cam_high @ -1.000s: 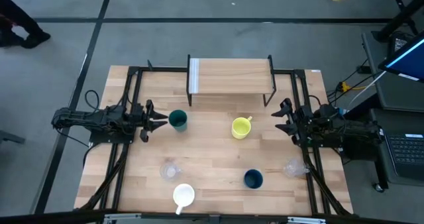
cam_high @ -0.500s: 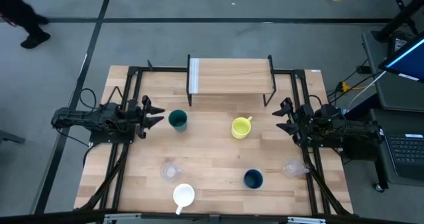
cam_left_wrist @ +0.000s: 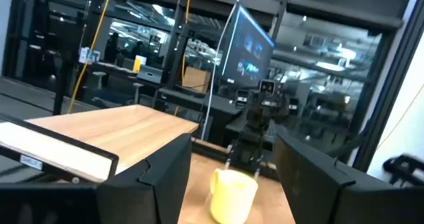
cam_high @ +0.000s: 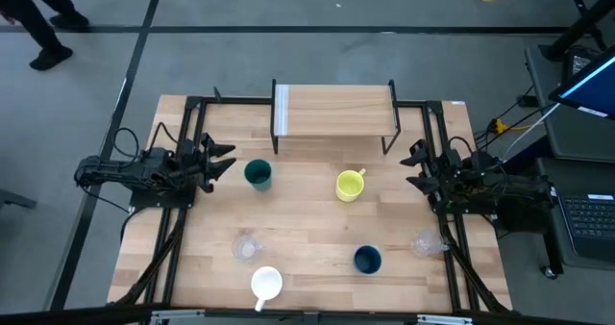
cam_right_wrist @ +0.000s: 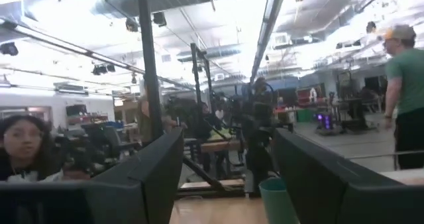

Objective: Stack small to large cups/mugs on shelf
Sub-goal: Put the right transparent mug on the shelf

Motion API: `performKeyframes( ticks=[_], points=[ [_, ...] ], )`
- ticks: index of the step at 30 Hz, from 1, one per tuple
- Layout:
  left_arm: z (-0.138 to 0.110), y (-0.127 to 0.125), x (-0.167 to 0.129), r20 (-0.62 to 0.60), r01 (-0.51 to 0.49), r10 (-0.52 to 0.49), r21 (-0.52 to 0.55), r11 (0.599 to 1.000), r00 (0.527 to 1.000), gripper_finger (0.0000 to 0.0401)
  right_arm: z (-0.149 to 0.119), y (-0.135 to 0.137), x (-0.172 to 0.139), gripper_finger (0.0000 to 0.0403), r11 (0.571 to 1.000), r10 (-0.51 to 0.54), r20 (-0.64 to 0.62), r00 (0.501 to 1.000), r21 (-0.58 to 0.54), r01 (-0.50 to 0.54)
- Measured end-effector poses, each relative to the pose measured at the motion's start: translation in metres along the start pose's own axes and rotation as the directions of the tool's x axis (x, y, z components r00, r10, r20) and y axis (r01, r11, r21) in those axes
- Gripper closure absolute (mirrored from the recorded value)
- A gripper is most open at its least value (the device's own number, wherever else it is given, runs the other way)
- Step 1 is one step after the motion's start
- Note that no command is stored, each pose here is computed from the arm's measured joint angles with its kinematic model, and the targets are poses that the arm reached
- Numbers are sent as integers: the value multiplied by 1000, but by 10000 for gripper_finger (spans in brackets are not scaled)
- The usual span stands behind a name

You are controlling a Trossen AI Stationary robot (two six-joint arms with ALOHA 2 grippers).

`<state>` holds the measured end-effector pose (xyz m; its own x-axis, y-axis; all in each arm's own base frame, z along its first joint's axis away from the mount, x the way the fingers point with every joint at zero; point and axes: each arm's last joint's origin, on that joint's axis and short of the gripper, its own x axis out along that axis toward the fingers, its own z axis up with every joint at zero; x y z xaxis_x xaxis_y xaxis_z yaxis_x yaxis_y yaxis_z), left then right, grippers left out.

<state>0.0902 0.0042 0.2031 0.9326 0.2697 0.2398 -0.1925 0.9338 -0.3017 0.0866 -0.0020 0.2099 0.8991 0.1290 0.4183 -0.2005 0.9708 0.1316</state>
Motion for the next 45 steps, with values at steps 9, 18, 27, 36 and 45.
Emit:
performKeyframes(
  ticks=[9,18,27,36,45],
  points=[
    [-3,0,7,-65,-64,65,29,998,996,194,39,2,10,167,966,-251,-231,940,10,260],
    [49,-21,35,-230,-155,162,48,987,960,195,83,3,41,167,915,-363,-489,793,-29,401],
    [64,-42,84,-367,-149,218,207,967,904,195,98,1,83,167,938,-258,-800,542,-72,340],
    [59,-58,118,-515,-90,213,253,963,830,195,111,11,83,167,881,-92,-974,207,17,472],
    [54,-67,122,-537,-51,184,252,966,824,195,92,37,61,167,744,93,-992,-88,10,668]
  ],
)
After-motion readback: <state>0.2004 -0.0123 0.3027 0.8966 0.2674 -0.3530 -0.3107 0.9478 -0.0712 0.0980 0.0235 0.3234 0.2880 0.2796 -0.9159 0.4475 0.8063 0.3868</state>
